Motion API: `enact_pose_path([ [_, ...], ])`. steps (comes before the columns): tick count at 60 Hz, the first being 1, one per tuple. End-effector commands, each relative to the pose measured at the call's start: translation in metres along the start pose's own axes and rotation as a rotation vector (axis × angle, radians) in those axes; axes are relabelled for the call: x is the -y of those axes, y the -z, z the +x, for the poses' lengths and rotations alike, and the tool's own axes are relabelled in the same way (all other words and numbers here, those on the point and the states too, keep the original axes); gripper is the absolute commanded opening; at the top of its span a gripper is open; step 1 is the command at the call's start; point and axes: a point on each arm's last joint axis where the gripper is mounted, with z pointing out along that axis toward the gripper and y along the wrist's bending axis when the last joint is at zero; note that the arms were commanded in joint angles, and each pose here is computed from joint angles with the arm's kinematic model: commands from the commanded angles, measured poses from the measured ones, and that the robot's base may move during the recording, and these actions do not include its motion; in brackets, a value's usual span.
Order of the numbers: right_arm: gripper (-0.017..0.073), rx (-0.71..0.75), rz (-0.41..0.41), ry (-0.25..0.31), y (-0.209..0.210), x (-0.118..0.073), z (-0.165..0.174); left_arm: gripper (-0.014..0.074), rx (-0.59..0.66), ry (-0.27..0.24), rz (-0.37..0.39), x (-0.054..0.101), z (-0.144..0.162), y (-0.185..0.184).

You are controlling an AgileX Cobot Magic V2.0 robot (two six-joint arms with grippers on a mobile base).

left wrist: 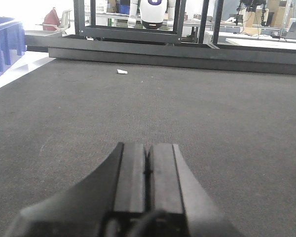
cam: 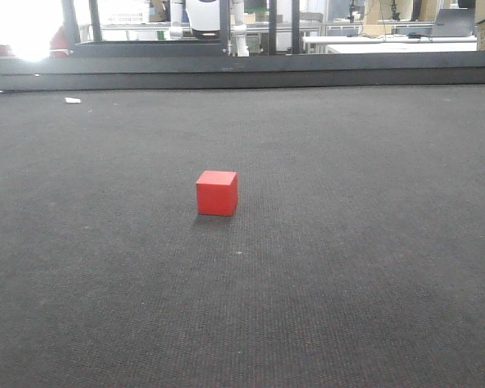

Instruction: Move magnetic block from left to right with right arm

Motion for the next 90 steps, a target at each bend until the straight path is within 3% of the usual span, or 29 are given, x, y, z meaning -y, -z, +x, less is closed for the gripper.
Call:
enact_pose_path([
  [1, 0.0065, 0.114, -0.007, 0.000, 0.002, -0.001, -0.011, -0.0116, 0.095, 0.005, 0.011, 0.001, -0.006, 0.001],
  [52, 0.0065, 0.118, -0.007, 0.001, 0.002, -0.001, -0.011, -0.0116, 0.095, 0.005, 0.011, 0.001, -0.006, 0.001],
  [67, 0.0065, 0.266, -0.011, 0.001, 0.005, -0.001, -0.025, -0.0116, 0.095, 0.005, 0.011, 0.001, -0.006, 0.001],
  [75, 0.0065, 0.292, -0.020, 0.001, 0.009, -0.005, -0.049, -0.0116, 0.095, 0.005, 0.011, 0.001, -0.006, 0.001],
  [90, 0.0091, 0.146, -0.017, 0.004, -0.017, -0.016, -0.122, -0.0116, 0.095, 0.005, 0.011, 0.001, -0.006, 0.001],
])
